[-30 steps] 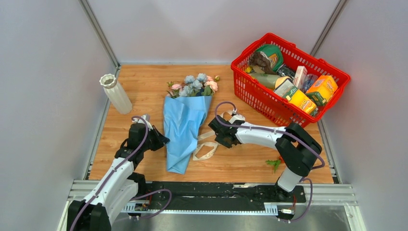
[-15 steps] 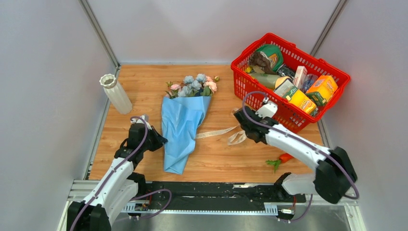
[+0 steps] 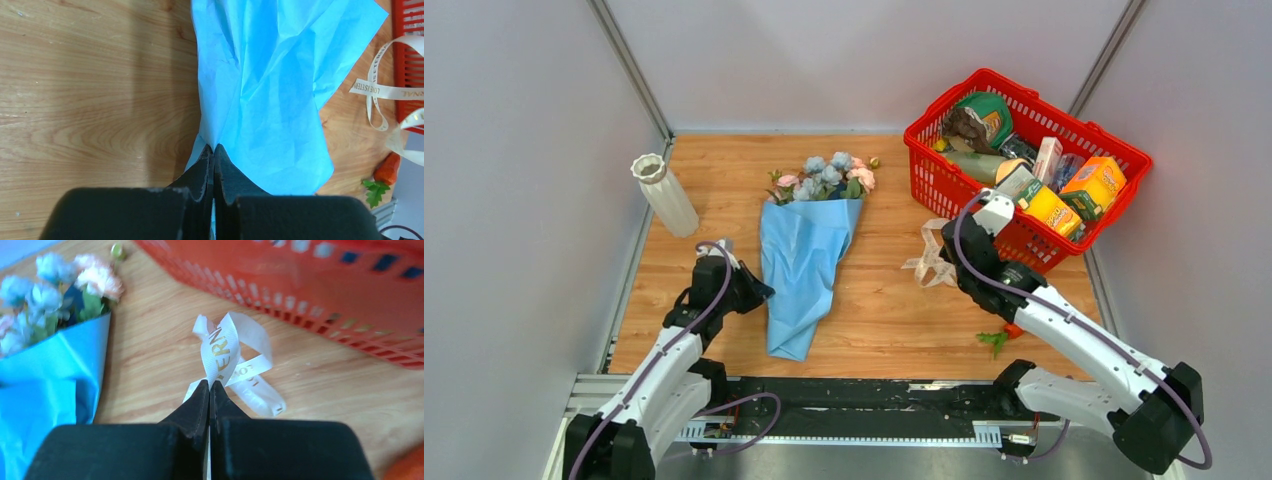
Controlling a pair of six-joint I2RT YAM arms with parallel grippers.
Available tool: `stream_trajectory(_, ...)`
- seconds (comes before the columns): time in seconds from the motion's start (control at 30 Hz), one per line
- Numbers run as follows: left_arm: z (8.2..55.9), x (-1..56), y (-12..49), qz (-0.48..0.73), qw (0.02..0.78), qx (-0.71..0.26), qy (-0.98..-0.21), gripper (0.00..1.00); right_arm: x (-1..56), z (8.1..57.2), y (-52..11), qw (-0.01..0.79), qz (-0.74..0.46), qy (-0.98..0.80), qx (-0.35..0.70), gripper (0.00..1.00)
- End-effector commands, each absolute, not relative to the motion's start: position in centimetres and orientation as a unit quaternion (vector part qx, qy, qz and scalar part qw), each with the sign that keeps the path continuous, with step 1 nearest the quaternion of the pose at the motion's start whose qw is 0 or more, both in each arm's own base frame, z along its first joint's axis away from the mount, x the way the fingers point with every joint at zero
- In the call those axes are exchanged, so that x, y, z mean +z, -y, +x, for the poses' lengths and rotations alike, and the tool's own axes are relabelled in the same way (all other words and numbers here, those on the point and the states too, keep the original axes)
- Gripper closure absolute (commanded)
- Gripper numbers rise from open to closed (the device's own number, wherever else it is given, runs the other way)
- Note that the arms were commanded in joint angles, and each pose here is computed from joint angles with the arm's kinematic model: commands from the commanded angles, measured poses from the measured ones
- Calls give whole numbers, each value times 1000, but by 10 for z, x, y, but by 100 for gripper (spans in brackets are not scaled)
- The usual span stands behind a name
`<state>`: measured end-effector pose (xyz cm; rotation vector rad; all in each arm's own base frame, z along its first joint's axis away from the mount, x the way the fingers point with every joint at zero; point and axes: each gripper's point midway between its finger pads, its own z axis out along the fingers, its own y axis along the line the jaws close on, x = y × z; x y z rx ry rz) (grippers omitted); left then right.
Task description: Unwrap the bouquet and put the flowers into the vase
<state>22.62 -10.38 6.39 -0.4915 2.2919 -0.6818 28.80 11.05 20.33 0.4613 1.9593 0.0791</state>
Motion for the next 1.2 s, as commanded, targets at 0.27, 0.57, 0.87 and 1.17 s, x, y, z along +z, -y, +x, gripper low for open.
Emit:
stream_trajectory(0.27, 219, 51, 140, -161, 313, -310, -883, 97, 158, 296, -155, 485, 109, -864, 76, 62)
stream_trajectory(0.57, 220, 48, 161, -152, 308, -334, -878, 95, 219, 259, -257, 462, 14, -826, 324, 33)
stream_trajectory(0.87, 226, 47, 179, -118, 309, -315, -890, 94, 159, 248, -303, 390, 25, -853, 347, 20)
stream_trajectory(1.17, 250, 41, 180, -130, 315, -288, -895, 100, 128, 279, -319, 409, 7, -864, 295, 23)
